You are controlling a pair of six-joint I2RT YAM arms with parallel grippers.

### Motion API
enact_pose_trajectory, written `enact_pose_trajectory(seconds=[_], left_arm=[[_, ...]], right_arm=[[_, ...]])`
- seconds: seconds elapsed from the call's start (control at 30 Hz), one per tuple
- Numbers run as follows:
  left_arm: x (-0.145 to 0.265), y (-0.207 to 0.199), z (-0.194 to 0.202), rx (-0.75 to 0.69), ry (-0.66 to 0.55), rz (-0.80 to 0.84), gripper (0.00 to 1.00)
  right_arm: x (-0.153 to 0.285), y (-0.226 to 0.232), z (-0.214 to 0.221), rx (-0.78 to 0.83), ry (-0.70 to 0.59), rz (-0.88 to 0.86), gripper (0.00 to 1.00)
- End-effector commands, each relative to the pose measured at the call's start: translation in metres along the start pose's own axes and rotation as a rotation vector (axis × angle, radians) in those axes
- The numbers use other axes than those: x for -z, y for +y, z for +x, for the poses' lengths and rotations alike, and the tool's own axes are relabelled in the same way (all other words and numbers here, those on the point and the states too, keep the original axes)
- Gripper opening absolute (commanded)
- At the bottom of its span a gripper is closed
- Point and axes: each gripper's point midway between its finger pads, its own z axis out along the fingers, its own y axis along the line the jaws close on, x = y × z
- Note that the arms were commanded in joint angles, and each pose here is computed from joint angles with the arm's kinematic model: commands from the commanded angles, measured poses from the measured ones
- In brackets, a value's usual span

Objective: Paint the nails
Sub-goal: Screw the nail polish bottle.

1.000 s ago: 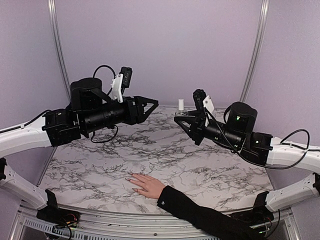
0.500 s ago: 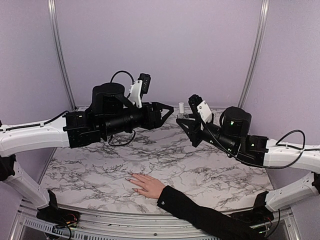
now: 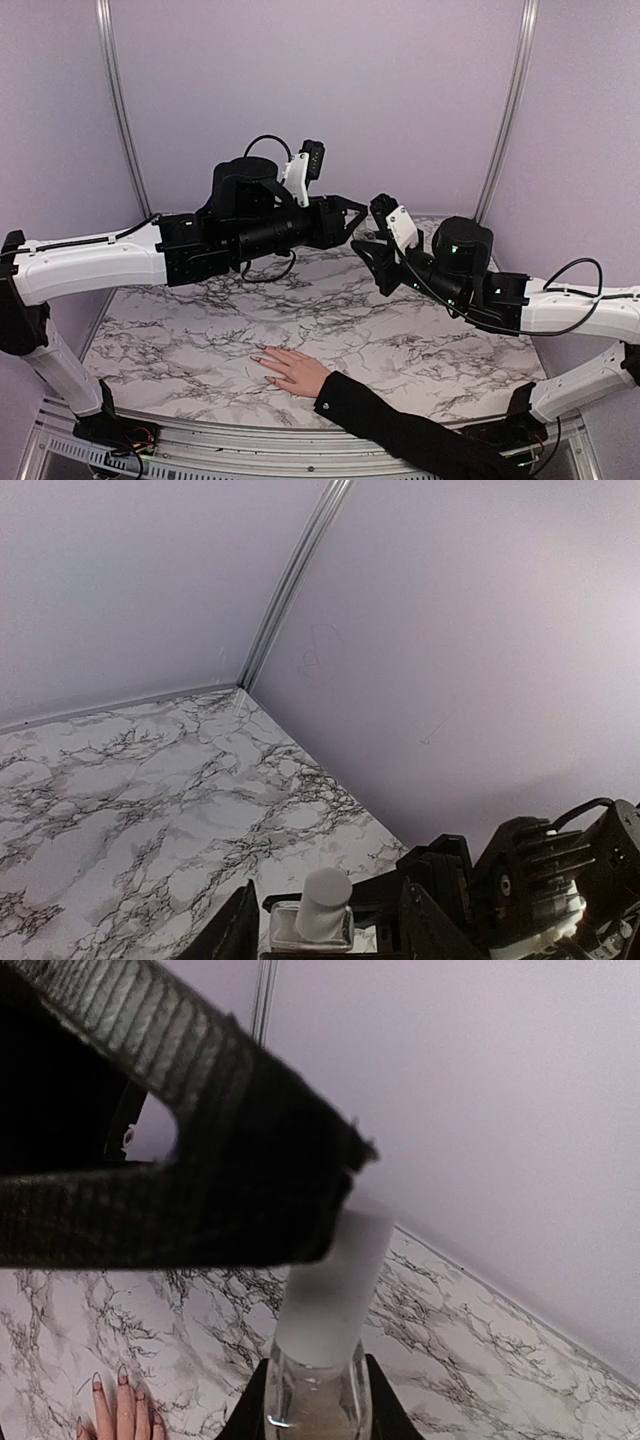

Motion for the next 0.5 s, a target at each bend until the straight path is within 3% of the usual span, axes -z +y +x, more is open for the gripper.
enact_pose_trajectory(seconds=[0.0, 0.47], left_arm=[[-0.002, -0.004, -0.009, 0.015, -0.021, -0.003, 0.47], [-0.014, -0.013, 0.002, 0.014, 0.007, 0.034, 0.2]], right_arm=[[0.008, -0.001, -0.022, -0.016, -0.041, 0.01, 0.0], [0.01, -0.004, -0.025, -0.005, -0.029, 0.02, 0.0]])
